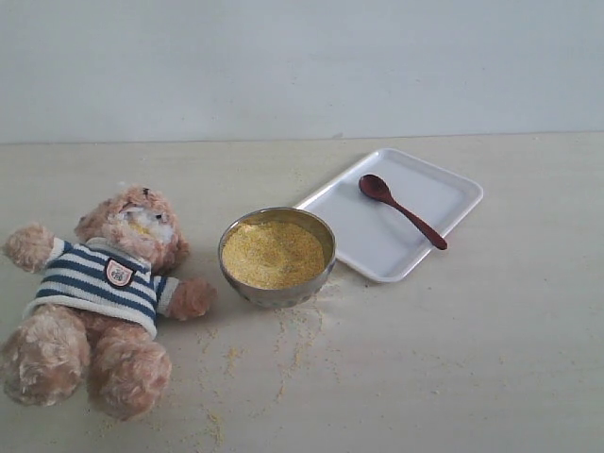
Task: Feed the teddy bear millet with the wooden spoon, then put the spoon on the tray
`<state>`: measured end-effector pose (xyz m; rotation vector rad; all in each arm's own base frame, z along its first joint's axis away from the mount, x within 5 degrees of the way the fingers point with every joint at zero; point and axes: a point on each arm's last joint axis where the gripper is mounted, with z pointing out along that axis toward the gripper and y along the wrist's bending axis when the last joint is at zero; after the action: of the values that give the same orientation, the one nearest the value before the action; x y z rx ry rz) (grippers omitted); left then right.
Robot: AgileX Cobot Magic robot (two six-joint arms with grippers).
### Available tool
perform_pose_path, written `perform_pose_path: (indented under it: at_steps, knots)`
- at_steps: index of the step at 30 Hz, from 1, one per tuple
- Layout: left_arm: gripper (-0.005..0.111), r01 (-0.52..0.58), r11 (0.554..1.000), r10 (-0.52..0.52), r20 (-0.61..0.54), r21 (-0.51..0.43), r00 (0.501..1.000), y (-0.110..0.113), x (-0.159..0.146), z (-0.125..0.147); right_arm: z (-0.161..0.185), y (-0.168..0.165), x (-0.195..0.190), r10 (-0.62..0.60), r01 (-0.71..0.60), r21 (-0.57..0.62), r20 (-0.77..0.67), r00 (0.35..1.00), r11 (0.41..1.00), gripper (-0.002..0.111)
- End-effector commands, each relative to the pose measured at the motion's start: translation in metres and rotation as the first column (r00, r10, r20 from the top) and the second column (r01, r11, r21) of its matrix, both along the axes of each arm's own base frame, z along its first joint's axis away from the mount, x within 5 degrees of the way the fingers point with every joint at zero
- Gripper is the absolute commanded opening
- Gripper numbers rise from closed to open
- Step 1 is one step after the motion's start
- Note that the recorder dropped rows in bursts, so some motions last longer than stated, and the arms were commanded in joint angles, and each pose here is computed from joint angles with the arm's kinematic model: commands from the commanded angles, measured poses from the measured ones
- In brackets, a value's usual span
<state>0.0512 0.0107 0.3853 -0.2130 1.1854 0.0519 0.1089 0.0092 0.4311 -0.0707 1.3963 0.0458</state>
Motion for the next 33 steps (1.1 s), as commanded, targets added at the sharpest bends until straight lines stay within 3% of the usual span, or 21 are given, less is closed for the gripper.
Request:
perform_pose_path:
  at_steps: [1,7,13,24,33]
  knots:
    - [0.005,0.055,0.998,-0.056,-0.033,-0.037,0.998,-0.003,0.000,-0.020,-0.044,-0.001,-0.018,0.019,-0.020,0.022,0.010,1.000,1.000,0.000]
    - [0.005,0.154,0.987,-0.159,-0.133,-0.047,0.978,-0.010,0.005,-0.045,-0.096,-0.002,-0.035,0.045,-0.040,0.121,-0.035,0.998,0.992,0.000]
    - [0.005,0.206,0.976,-0.219,-0.263,-0.075,0.940,-0.014,0.013,-0.074,-0.133,-0.003,-0.041,0.044,-0.034,0.118,-0.084,0.995,0.992,0.000]
    - [0.005,0.199,0.972,-0.235,-0.406,-0.129,0.883,-0.014,0.022,-0.126,-0.195,-0.001,-0.035,0.059,-0.020,0.168,-0.232,0.971,0.986,0.000]
    - [0.005,0.181,0.972,-0.232,-0.468,-0.151,0.853,-0.013,0.024,-0.153,-0.216,-0.001,-0.035,0.060,-0.012,0.170,-0.281,0.958,0.985,0.000]
